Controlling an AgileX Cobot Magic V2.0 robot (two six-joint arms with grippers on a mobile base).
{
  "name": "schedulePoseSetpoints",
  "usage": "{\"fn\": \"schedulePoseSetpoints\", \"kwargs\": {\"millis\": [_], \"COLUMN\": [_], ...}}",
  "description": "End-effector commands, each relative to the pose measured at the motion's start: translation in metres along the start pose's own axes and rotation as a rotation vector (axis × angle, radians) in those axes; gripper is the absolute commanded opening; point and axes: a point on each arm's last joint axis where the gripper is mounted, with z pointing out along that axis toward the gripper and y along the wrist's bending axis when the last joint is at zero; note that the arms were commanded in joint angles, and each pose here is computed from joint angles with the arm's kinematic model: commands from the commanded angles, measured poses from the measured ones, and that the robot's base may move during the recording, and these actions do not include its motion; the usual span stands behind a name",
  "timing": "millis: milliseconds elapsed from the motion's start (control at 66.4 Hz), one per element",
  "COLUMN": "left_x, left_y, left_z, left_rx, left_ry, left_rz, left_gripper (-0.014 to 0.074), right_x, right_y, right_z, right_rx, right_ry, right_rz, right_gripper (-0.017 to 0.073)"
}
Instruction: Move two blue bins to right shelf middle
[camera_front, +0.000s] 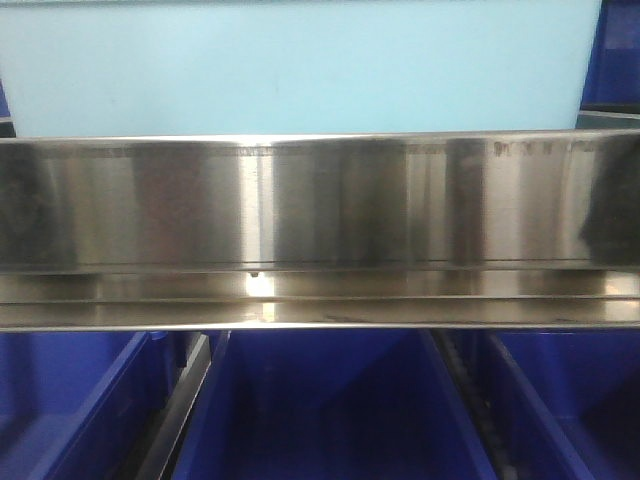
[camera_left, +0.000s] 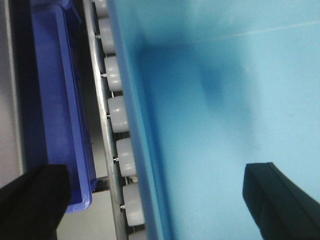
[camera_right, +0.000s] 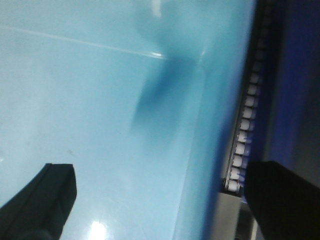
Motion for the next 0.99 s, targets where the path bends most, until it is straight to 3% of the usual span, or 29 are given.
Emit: {"fn": "schedulePoseSetpoints", "kwargs": {"millis": [0,121,226,286,497,783,979], "left_x": [-0.002,-0.003,-0.003,-0.003,-0.003,-0.003,0.000], "left_y": [-0.002,-0.001,-0.001,0.000,0.003,0.003,0.005], "left_z": [0.003,0.006,0.006,0.006,0.006,0.003,-0.022], "left_rx": [0.000,-0.010,-0.016,-0.025,-0.060,-0.058,-0.050], "left_ry": [0.000,0.005,0.004,0.002,-0.003,-0.010,-0.066], "left_rz": [0.003,0.007,0.009,0.012,0.025,0.024,0.020], "left_gripper": [0.0610,0.0592,0.0512,0.0413,-0.0117,-0.0111,-0.0111], "right_x": [-0.002,-0.003,-0.003,-0.003,-0.003,-0.002,0.002], "right_y": [0.000,-0.002,-0.002,-0.003,-0.003,-0.003,0.001], "right_z": [0.006,0.010,0.010,0.010,0.010,0.005,-0.023], "right_rx": [0.002,0.010,0.019,0.023,0.031,0.036,0.029], "right_ry": [0.007,0.016,0.016,0.015,0.015,0.002,-0.060], "right_rz": [-0.001,-0.002,-0.005,-0.007,-0.010,-0.012,-0.013], "right_gripper": [0.0568,0.0512,0.0356,0.0246,-0.0167,-0.0153,-0.0153]}}
